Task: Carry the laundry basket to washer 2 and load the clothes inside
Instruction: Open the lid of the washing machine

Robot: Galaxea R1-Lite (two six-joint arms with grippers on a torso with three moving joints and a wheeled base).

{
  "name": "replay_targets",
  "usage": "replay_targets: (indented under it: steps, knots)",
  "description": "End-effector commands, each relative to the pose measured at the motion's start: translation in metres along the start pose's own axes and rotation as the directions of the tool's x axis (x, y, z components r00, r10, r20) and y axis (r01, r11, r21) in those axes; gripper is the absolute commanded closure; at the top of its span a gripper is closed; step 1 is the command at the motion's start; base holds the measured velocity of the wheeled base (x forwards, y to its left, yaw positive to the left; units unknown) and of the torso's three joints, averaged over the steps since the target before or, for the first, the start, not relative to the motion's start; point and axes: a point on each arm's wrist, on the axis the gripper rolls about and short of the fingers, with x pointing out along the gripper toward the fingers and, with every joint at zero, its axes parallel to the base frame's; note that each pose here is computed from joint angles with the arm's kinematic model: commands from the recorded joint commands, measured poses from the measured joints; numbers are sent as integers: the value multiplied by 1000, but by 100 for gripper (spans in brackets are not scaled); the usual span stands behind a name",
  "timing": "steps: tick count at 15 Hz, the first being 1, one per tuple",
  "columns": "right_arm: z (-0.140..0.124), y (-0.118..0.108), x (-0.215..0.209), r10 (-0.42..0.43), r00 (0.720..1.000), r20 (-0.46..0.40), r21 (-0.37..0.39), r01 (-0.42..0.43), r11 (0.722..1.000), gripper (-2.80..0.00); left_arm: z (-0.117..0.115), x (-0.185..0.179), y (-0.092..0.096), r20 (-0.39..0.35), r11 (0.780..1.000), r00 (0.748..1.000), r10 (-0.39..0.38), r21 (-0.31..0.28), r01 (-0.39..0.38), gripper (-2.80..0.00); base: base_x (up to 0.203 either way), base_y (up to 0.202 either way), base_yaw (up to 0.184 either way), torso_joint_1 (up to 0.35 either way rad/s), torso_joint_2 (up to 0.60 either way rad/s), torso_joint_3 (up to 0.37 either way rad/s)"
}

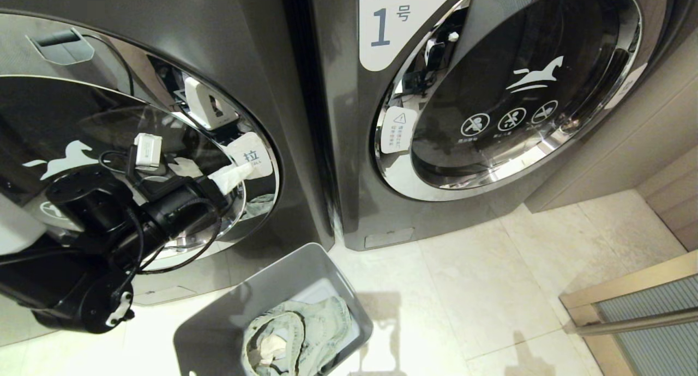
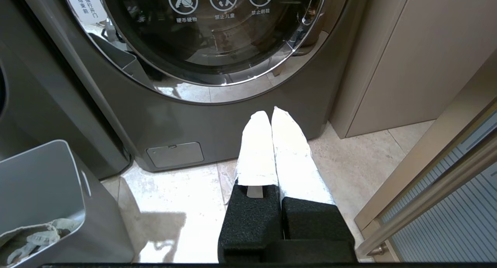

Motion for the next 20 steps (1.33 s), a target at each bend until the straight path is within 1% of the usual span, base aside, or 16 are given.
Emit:
replay_targets:
  steps: [1,5,10,13,17,18,20]
  knots:
    - [-11,0,1,0,999,-39,0,0,1000,0,-10,9,-19,-26,997,997,-73,-17,72,0,0,0,0,0,0,0]
    - [-11,0,1,0,999,-39,0,0,1000,0,-13,3,-23,-45,997,997,-70,-30,68,0,0,0,0,0,0,0]
    - [-11,0,1,0,999,-39,0,0,1000,0,-13,-3,-27,-49,997,996,-69,-34,67,0,0,0,0,0,0,0]
    - [-11,0,1,1,999,-39,1,-1,1000,0,-13,-3,-27,-49,997,996,-70,-33,68,0,0,0,0,0,0,0]
    - [-11,0,1,0,999,-39,0,0,1000,0,-18,0,-28,-64,996,995,-76,-43,74,0,0,0,0,0,0,0]
    - [-11,0,1,0,999,-39,0,0,1000,0,-18,-1,-27,-63,997,996,-69,-40,67,0,0,0,0,0,0,0]
    - [-11,0,1,1,999,-39,1,-1,1000,0,-18,-11,-23,-59,999,998,-13,-37,11,0,0,0,0,0,0,0]
